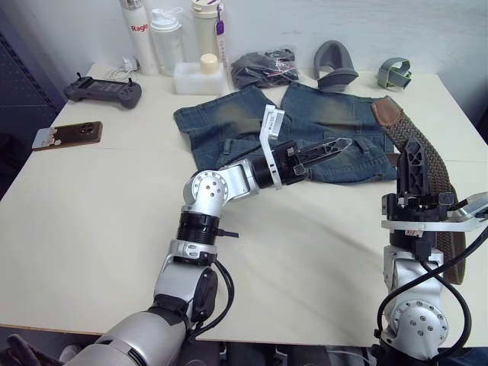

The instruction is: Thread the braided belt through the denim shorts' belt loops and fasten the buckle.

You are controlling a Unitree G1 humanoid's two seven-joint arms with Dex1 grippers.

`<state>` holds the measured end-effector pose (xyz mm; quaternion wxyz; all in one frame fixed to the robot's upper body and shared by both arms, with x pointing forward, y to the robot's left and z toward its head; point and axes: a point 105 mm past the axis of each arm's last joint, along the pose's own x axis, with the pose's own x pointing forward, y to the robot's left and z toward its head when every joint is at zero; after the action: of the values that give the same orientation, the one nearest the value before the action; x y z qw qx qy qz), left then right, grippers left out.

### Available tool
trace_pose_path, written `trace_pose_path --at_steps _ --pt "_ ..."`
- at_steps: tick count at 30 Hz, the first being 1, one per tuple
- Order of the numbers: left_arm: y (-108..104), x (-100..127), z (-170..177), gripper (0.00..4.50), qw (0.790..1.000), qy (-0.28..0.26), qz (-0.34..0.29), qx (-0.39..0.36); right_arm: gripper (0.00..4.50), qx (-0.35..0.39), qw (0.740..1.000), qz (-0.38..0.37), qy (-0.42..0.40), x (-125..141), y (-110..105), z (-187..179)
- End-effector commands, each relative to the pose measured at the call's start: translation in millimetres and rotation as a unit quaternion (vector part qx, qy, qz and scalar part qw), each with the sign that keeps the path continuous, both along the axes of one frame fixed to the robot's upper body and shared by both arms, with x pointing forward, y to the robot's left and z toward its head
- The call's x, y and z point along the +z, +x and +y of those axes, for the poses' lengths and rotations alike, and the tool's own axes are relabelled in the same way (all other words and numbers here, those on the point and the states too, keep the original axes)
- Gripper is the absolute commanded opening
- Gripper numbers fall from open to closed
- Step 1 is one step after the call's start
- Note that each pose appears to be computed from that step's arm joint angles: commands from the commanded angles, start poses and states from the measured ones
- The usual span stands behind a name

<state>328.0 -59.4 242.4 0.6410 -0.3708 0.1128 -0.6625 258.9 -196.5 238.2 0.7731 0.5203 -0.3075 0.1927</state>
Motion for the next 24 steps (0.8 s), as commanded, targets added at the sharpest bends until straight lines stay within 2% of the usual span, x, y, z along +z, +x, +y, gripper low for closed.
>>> trace_pose_path --at_steps 1,3,4,5,6,7,8,9,12,16,18,20,21,24 --pt "3.1 11.3 3.2 2.99 0.999 -0.001 -0.033 0.009 0.0 0.011 0.999 -0.021 -0.026 12.0 -9.3 3.5" --pt "15.5 8.4 9.5 3.91 0.997 0.02 -0.06 0.046 0.0 0.02 0.997 -0.009 -0.069 10.1 -13.1 5.7" --pt "25.2 1.0 11.8 4.38 0.991 0.058 -0.096 0.078 0.0 0.02 0.996 0.0 -0.09 9.3 -16.6 3.1" --pt "31.5 -4.2 13.7 4.45 0.984 0.085 -0.125 0.098 0.0 0.021 0.994 0.006 -0.103 8.9 -19.1 1.2" --pt "45.9 -20.1 15.5 4.45 0.956 0.164 -0.198 0.144 0.0 0.009 0.99 0.02 -0.141 9.0 -24.6 -7.7" --pt "54.4 -30.4 17.5 4.45 0.927 0.217 -0.256 0.167 0.0 0.001 0.985 0.03 -0.168 9.8 -28.7 -13.4" --pt "59.7 -36.9 18.5 4.45 0.903 0.251 -0.3 0.178 0.0 -0.002 0.981 0.04 -0.191 10.3 -31.6 -17.4" --pt "65.8 -41.2 18.9 4.45 0.873 0.282 -0.349 0.193 0.0 -0.006 0.966 0.06 -0.251 7.9 -35.3 -20.1" --pt "74.3 -39.6 8.0 4.45 0.811 0.313 -0.448 0.211 0.0 -0.03 0.919 0.108 -0.379 16.2 -55.6 -43.5" --pt "76.3 -47.2 -7.2 4.45 0.748 0.346 -0.529 0.205 0.0 -0.057 0.885 0.133 -0.443 31.8 -67.1 -55.6" --pt "78.4 -49.3 -14.2 4.45 0.706 0.367 -0.567 0.212 0.0 -0.075 0.868 0.144 -0.469 37.8 -70.3 -57.2" --pt "82.7 -53.3 -17.0 4.45 0.635 0.403 -0.622 0.217 0.0 -0.097 0.855 0.155 -0.485 42.9 -71.9 -57.8" --pt "84.0 -55.2 -17.4 4.45 0.607 0.415 -0.642 0.215 0.0 -0.104 0.851 0.159 -0.49 44.1 -72.3 -57.3" --pt "85.8 -63.0 -18.9 4.45 0.547 0.439 -0.682 0.206 0.0 -0.123 0.841 0.17 -0.498 47.3 -73.6 -55.7"
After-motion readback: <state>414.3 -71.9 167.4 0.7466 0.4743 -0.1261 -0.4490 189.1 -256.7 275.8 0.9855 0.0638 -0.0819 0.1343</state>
